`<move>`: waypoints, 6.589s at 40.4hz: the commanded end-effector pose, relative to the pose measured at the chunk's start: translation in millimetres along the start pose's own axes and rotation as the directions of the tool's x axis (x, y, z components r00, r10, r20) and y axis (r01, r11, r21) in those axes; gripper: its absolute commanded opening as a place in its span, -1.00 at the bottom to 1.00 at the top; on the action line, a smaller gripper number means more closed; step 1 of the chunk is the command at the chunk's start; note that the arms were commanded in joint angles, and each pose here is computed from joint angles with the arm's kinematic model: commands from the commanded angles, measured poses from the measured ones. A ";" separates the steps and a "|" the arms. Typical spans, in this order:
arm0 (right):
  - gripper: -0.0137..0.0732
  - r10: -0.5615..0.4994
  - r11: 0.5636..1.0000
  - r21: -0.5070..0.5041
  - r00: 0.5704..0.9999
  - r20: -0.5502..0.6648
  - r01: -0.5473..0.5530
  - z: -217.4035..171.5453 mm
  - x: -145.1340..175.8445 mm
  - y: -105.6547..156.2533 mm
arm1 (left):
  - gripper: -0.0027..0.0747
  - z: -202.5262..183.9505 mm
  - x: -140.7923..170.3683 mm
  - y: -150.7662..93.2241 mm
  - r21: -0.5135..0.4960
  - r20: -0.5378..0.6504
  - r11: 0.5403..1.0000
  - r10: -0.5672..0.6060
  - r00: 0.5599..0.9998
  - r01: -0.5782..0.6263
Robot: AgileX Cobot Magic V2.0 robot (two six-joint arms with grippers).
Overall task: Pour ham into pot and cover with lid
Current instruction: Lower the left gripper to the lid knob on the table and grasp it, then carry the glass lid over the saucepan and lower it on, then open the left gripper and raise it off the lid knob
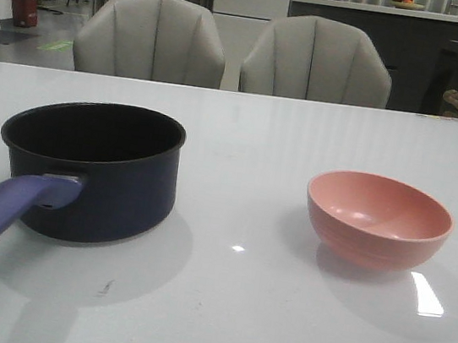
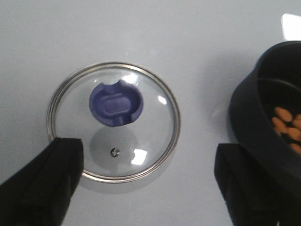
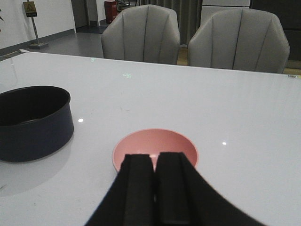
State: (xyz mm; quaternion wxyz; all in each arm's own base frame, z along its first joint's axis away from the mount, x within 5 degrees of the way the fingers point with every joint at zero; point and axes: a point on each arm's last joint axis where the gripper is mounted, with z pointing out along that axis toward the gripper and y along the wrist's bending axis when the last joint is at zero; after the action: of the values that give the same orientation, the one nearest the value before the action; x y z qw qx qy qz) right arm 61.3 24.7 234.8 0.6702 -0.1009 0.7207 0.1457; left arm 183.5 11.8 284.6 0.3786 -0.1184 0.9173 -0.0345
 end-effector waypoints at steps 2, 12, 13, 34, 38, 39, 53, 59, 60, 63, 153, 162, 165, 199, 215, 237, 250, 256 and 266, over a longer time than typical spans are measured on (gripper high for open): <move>-0.37 0.000 0.999 0.034 0.997 0.083 -0.003 -0.8 -13.9 -2.6 | 0.64 16.5 -22.1 5.0 -0.034 -0.045 0.998 -0.055 0.997 0.054; -0.37 0.000 0.999 0.034 0.997 0.083 -0.003 -0.8 -13.9 -2.6 | 0.64 59.5 -47.3 8.0 -0.077 -0.201 0.995 -0.077 0.977 0.062; -0.37 0.000 0.999 0.034 0.997 0.083 -0.003 -0.8 -13.9 -2.6 | 0.64 64.0 -50.3 7.8 -0.080 -0.212 0.995 -0.078 0.974 0.062; -0.37 0.000 0.999 0.034 0.997 0.083 -0.003 -0.8 -13.9 -2.6 | 0.64 119.5 -70.1 9.9 -0.119 -0.342 0.991 -0.097 0.935 0.059; -0.37 0.000 0.999 0.034 0.997 0.083 -0.003 -0.8 -13.9 -2.6 | 0.64 125.4 -69.5 10.4 -0.122 -0.356 0.991 -0.099 0.929 0.058; -0.37 0.000 0.999 0.034 0.997 0.083 -0.003 -0.8 -13.9 -2.6 | 0.64 127.4 -70.2 10.5 -0.123 -0.357 0.991 -0.099 0.929 0.058; -0.37 0.000 0.999 0.034 0.997 0.083 -0.003 -0.8 -13.9 -2.6 | 0.64 143.7 -68.2 12.0 -0.137 -0.390 0.987 -0.133 0.911 0.086; -0.37 0.000 0.999 0.034 0.997 0.083 -0.003 -0.8 -13.9 -2.6 | 0.64 153.6 -63.5 13.5 -0.144 -0.413 0.986 -0.139 0.900 0.086; -0.37 0.000 0.999 0.034 0.997 0.083 -0.003 -0.8 -13.9 -2.6 | 0.64 154.8 -62.9 13.6 -0.145 -0.417 0.986 -0.139 0.898 0.085; -0.37 0.000 0.999 0.034 0.997 0.083 -0.003 -0.8 -13.9 -2.6 | 0.64 157.7 -61.9 14.0 -0.146 -0.419 0.986 -0.140 0.897 0.085; -0.37 0.000 0.999 0.034 0.997 0.083 -0.003 -0.8 -13.9 -2.6 | -0.07 53.1 -128.9 -136.2 0.213 -0.102 0.930 0.326 0.940 -0.299; -0.37 0.000 0.999 0.034 0.997 0.083 -0.003 -0.8 -13.9 -2.6 | -0.07 59.8 -116.7 -173.4 0.282 -0.135 0.874 0.444 0.886 -0.395; -0.37 0.000 0.999 0.034 0.997 0.083 -0.003 -0.8 -13.9 -2.6 | -0.07 63.2 -115.6 -183.5 0.296 -0.143 0.864 0.463 0.875 -0.408; -0.37 0.000 0.999 0.034 0.997 0.083 -0.003 -0.8 -13.9 -2.6 | -0.07 97.8 -102.3 -204.5 0.346 -0.287 0.842 0.516 0.807 -0.415; -0.37 0.000 0.999 0.034 0.997 0.083 -0.003 -0.8 -13.9 -2.6 | 0.13 107.6 -95.2 -206.0 0.358 -0.334 0.842 0.519 0.787 -0.403; -0.37 0.000 0.999 0.034 0.997 0.083 -0.003 -0.8 -13.9 -2.6 | 0.44 74.1 -124.7 -206.2 0.329 -0.250 0.831 0.535 0.807 -0.449; -0.37 0.000 0.999 0.034 0.997 0.083 -0.003 -0.8 -13.9 -2.6 | 0.44 25.3 -134.3 -193.2 0.329 -0.176 0.812 0.554 0.813 -0.482; -0.37 0.000 0.999 0.034 0.997 0.083 -0.003 -0.8 -13.9 -2.6 | 0.44 0.7 -130.2 -181.0 0.324 -0.131 0.802 0.564 0.815 -0.502; -0.37 0.000 0.999 0.034 0.997 0.083 -0.003 -0.8 -13.9 -2.6 | 0.44 -35.4 -103.4 -149.7 0.303 -0.024 0.801 0.549 0.836 -0.517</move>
State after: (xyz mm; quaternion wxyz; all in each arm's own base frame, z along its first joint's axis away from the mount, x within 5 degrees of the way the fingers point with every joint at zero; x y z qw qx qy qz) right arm 61.3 24.6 234.9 0.6704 -0.1008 0.7206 0.1456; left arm 281.3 -117.6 381.7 0.2638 0.2018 0.9415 -0.0569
